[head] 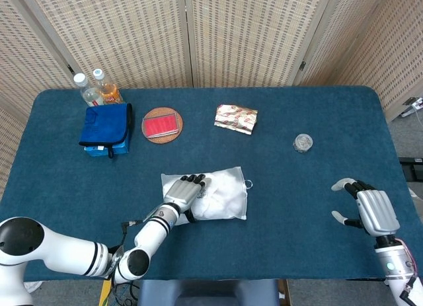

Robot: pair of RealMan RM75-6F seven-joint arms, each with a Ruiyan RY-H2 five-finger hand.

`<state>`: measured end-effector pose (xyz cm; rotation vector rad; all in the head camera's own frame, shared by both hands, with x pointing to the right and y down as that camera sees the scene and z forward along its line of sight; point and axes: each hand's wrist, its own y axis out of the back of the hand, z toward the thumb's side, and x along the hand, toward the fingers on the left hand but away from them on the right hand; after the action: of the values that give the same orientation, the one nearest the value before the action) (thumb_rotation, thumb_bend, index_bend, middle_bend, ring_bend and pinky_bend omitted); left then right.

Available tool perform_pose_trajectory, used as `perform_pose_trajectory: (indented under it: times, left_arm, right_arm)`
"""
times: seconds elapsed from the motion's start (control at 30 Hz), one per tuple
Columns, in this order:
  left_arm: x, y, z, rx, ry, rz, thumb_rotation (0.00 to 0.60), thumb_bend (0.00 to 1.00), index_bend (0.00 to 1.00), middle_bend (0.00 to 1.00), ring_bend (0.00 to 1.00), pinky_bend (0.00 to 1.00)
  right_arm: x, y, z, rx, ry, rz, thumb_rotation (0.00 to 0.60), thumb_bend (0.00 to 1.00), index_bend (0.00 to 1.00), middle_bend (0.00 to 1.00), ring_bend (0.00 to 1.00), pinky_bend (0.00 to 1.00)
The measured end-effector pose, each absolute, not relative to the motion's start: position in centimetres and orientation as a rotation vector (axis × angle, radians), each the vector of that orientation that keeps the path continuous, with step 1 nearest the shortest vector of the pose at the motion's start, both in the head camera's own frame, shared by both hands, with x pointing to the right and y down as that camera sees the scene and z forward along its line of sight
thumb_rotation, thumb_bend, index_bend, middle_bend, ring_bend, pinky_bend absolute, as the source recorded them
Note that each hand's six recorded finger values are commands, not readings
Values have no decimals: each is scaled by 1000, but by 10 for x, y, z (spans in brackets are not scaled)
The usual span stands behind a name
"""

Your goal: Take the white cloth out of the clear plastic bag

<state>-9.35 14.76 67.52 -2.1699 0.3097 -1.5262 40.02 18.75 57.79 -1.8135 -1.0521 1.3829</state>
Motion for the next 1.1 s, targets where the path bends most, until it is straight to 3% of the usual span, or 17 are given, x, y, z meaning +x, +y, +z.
perform_pose_trajectory:
  times: [0.07,0.17,0.5,0.87,1.1]
  left_arm:
    - [-94,146,676,-2142,314,-1519,600,0,0,0,0,269]
    - [-95,144,678,-2086,317,-1508,600,0,0,0,0,325]
    - [-97,149,686,-2018,283,-1527,600,0,0,0,26,366]
    - [-92,150,685,-1956,227,-1493,600,0,2,3,133,440]
    - [-91,147,683,-1935,215,-1483,600,0,139,160,277,509]
  right_arm:
    - [400,188,579,-1816,-1052,1384,600,118,403,336,325,451]
    - [400,189,580,-1819,-1052,1385,600,118,403,335,325,451]
    - [398,189,581,-1824,-1047,1384,600,119,403,335,325,451]
    - [397,190,584,-1832,-1043,1386,600,118,403,335,325,451]
    - [396,190,585,-1838,-1039,1389,600,118,403,335,325,451]
